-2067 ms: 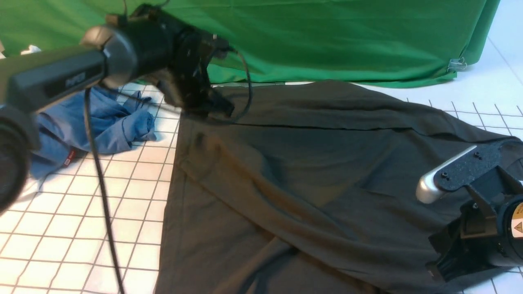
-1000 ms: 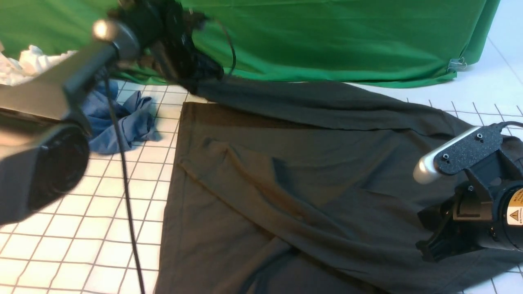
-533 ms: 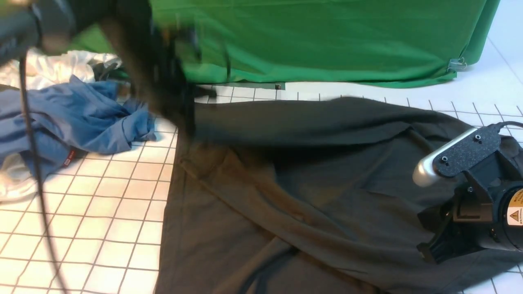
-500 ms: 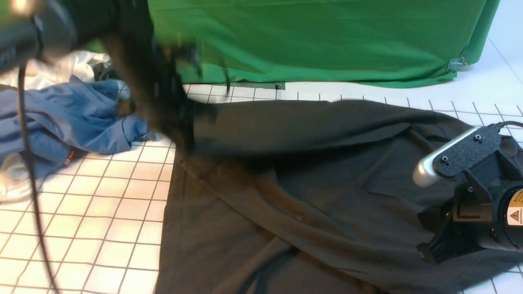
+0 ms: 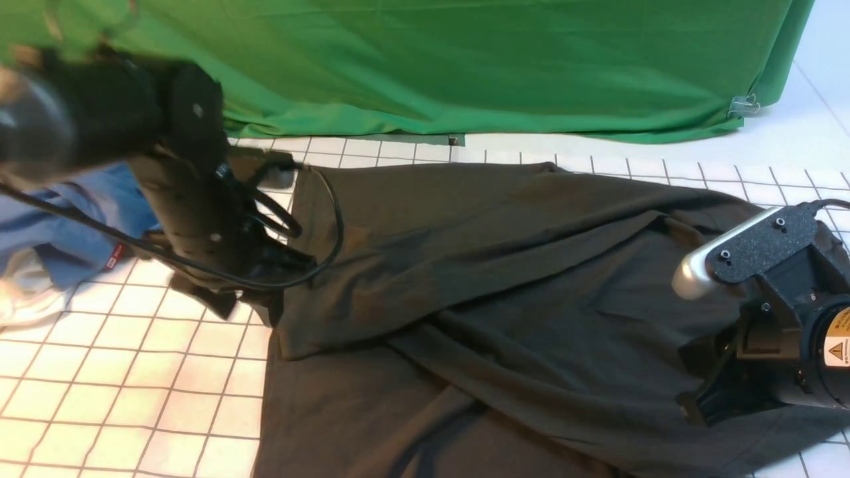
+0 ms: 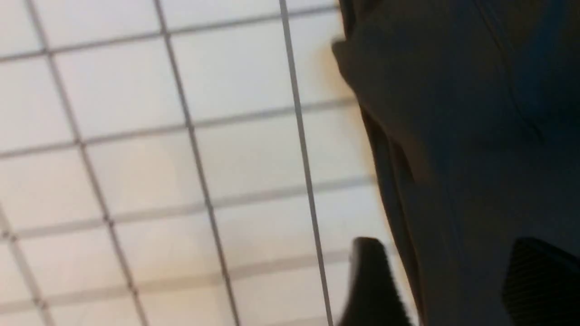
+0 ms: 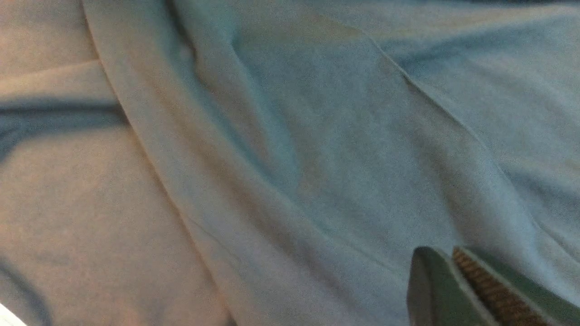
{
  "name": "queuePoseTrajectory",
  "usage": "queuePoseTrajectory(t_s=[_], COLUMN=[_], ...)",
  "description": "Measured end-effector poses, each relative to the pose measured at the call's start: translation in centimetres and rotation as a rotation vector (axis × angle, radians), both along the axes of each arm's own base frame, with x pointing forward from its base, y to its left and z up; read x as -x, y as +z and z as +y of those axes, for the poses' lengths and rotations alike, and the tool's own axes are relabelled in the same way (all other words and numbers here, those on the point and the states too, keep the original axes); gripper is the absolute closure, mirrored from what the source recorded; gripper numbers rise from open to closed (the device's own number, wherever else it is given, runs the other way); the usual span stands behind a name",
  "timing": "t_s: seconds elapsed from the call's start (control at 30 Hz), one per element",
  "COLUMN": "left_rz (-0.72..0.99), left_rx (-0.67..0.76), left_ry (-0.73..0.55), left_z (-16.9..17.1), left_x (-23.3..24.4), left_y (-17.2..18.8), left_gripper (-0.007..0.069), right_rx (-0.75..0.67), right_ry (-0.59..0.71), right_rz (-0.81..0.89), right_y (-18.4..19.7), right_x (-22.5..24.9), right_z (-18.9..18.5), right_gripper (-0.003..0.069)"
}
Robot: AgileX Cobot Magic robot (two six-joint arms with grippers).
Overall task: Fold a long-sleeved shirt over a white checkered tablecloth.
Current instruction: 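Grasp the near edge of the shirt at its hem and shoulder corners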
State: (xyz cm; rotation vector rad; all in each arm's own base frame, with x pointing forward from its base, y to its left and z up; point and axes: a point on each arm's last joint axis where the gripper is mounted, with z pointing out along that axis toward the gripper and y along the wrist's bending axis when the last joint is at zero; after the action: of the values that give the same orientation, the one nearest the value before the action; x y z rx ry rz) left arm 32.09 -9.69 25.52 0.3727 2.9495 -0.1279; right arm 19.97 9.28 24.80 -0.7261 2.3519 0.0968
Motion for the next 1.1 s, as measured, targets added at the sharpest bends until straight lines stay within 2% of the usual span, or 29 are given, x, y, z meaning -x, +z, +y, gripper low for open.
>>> queuePoseTrajectory(t_s=[0.1,0.13,0.17,0.23,0.37,0.57,0.7,0.87,0.9,0.97,1.03,1.1], left_rz=[0.005,0.030,0.041,0.079,0.089,0.133,0.139,0.063,0.054,0.059,0.056,0.013], left_rx=[-0.028,-0.056,-0.067,-0.095,-0.123,-0.151,-0.161,-0.201,-0.218,-0.254,-0.270,-0.252], left_ry=[-0.090,-0.214,-0.261,-0.431,-0.635,-0.731,-0.763,-0.819,-0.819,-0.811,-0.789,-0.766], left_z=[-1.2,-2.8,-3.3,-5.1,-7.0,-8.0,-8.5,-9.4,-9.4,-9.2,-8.9,-8.7], left_x=[2.5,5.2,6.1,9.1,12.1,13.8,14.2,14.4,14.5,14.5,14.6,14.7], left_y=[1.3,1.0,0.6,-1.5,-5.4,-9.0,-9.6,-9.7,-9.6,-9.6,-8.8,-7.6], left_gripper=[0.0209,0.0203,0.0202,0.0202,0.0204,0.0206,0.0228,0.0393,0.0495,0.0603,0.0645,0.0658], right_rx=[0.011,0.031,0.041,0.065,0.095,0.132,0.139,0.169,0.214,0.333,0.476,0.530], right_ry=[0.007,0.024,0.035,0.059,0.089,0.117,0.121,0.158,0.190,0.235,0.239,0.194], right_rz=[0.008,0.029,0.038,0.077,0.117,0.171,0.183,0.180,0.188,0.240,0.319,0.346], right_y=[-0.1,-0.2,-0.3,-0.5,-0.8,-1.0,-1.1,-1.1,-1.2,-1.3,-1.4,-1.4], right_x=[0.1,0.3,0.4,0.7,1.1,1.5,1.6,1.7,1.8,2.1,2.5,2.3], right_z=[0.0,-0.1,-0.1,-0.2,-0.3,-0.5,-0.5,-0.6,-0.8,-1.7,-3.5,-4.9], right_gripper=[0.0559,0.0559,0.0559,0.0559,0.0578,0.0602,0.0602,0.0602,0.0606,0.0631,0.0648,0.0648])
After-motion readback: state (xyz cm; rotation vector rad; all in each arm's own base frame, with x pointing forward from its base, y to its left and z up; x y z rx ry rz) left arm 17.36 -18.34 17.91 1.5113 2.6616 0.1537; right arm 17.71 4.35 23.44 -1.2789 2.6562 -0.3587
